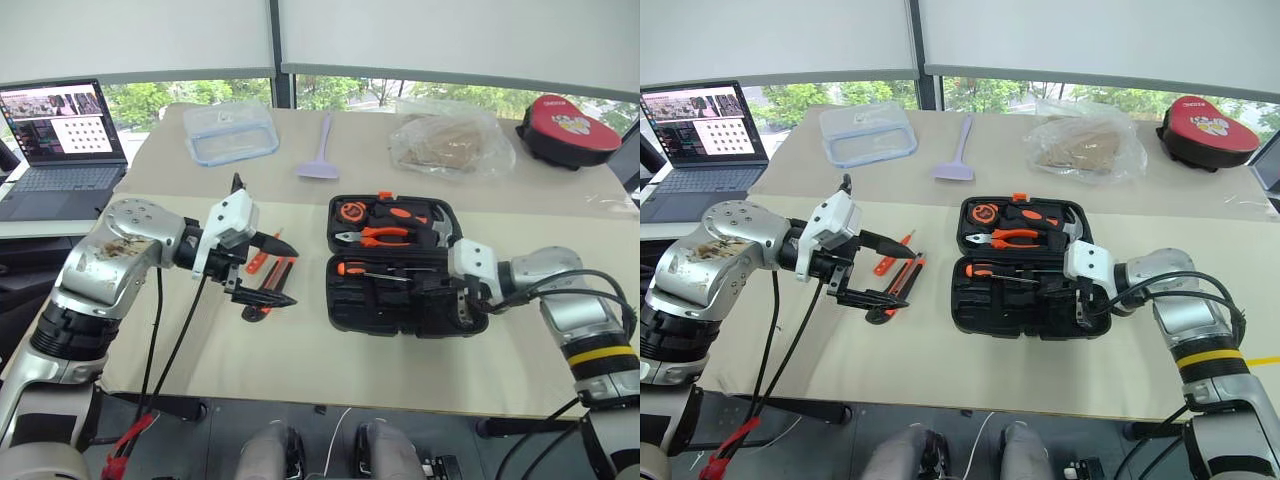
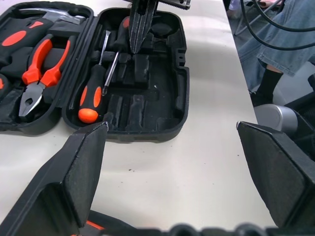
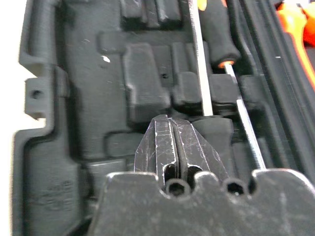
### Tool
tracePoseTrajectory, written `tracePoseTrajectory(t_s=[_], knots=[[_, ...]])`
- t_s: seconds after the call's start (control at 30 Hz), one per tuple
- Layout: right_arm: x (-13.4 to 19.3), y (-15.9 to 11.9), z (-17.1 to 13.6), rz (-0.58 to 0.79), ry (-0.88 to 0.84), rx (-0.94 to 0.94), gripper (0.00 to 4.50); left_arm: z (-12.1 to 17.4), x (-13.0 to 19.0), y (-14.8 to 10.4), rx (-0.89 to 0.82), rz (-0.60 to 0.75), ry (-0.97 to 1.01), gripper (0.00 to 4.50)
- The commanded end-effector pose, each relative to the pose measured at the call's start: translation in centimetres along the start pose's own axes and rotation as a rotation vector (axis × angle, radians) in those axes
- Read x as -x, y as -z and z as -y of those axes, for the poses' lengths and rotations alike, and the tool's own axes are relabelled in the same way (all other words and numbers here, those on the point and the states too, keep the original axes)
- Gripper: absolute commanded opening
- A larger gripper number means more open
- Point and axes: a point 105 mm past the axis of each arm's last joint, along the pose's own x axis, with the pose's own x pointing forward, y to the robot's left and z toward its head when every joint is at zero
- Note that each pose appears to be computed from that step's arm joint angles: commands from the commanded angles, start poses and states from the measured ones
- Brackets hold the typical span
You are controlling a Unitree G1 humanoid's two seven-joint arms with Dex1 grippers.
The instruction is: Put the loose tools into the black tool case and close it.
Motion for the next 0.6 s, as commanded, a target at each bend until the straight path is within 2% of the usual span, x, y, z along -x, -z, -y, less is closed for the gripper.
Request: tracePoseTrajectory(t_s=[0.03,0.1,0.23,0.4,0.6], knots=[[1.6,-2.1,0.8,0.098,0.028,-0.064,0.03,0.1,0.4,-0.6,-0.039,0.003,-0.019,4.50],[2.5,-3.1,0.8,0.133,0.016,-0.076,0.03,0.1,0.5,-0.5,-0.037,0.003,-0.022,4.50],[3.0,-3.2,1.1,0.149,0.028,-0.120,0.03,-0.1,0.5,-0.4,-0.039,0.001,-0.028,4.50],[2.3,-1.7,2.1,0.097,0.097,-0.147,0.03,-0.4,0.5,-0.6,-0.046,0.002,-0.034,4.50],[0.6,-0.3,1.2,0.059,0.073,-0.163,0.03,-0.6,0.5,-0.6,-0.052,-0.001,-0.034,4.50]])
